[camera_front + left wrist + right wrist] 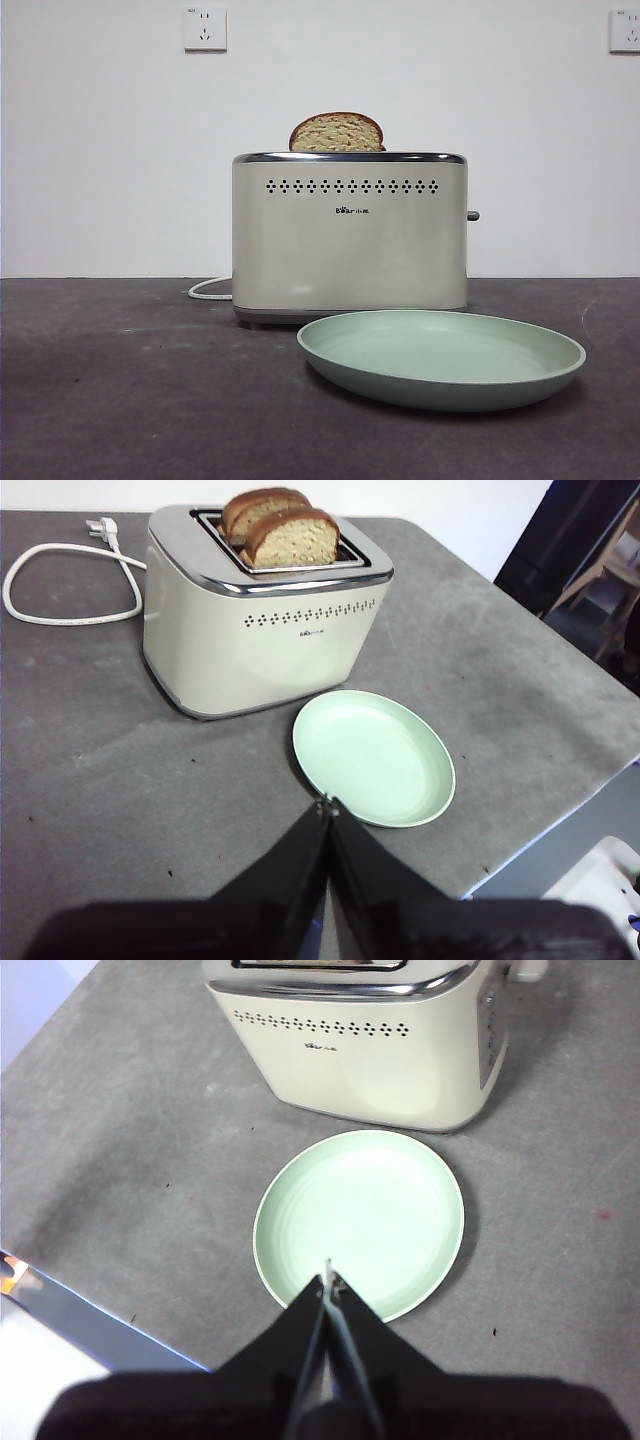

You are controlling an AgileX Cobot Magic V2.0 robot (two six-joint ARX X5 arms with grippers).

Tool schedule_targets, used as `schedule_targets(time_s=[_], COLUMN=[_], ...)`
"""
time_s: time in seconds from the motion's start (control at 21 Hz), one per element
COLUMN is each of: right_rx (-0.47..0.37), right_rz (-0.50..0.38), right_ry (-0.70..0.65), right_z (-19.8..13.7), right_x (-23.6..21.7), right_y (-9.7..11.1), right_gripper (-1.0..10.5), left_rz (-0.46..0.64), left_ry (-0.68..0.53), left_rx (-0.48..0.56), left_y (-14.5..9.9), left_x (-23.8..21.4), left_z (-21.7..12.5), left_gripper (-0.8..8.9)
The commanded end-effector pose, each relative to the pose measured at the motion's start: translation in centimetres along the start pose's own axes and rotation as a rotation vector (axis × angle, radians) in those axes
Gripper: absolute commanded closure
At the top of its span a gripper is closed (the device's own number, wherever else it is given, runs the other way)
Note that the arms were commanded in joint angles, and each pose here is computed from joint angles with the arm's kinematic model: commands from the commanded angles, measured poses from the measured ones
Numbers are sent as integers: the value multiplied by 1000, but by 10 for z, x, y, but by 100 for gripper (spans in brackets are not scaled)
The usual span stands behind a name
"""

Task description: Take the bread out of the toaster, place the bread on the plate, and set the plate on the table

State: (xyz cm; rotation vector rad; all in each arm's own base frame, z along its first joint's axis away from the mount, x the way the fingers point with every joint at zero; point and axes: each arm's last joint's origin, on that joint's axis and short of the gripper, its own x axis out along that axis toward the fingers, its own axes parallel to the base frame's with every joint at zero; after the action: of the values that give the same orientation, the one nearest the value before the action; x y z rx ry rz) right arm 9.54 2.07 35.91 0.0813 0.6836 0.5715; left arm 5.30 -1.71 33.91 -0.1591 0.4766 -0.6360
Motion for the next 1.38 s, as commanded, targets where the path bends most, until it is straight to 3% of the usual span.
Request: schedule_targets(time_s=[0.05, 0.14, 0.24, 0.29, 0.43, 0.48, 0.67, 0.91, 1.38], right_rx=[-25, -29, -30, -30, -16, -10, -7, 0, 19], right_rz=[2, 2, 2, 2, 2, 2, 2, 3, 4], right_ry=[-7, -7, -7, -8, -8, -8, -7, 1, 22], right_z=[1, 1, 1, 1, 1, 1, 1, 2, 4], right_x=[-1, -1, -1, -1, -1, -1, -1, 1, 6], right_y=[1, 1, 1, 1, 1, 1, 1, -1, -3], right_gripper=[958, 942, 847, 732, 336, 271, 267, 267, 267], left_rz=[-7, -8, -7, -7, -8, -11, -100, -153, -206], left_ry=[-2, -3, -5, -6, -11, -14, -60, -159, -206], left_rx=[28, 28, 26, 26, 30, 33, 91, 274, 338], left_y=[-1, -1, -1, -1, -1, -1, -3, -4, 16], left_x=[0, 0, 0, 0, 0, 0, 0, 2, 34], left_z=[1, 1, 1, 1, 2, 2, 8, 22, 53], left_gripper=[821, 816, 771, 665, 201, 144, 149, 149, 149])
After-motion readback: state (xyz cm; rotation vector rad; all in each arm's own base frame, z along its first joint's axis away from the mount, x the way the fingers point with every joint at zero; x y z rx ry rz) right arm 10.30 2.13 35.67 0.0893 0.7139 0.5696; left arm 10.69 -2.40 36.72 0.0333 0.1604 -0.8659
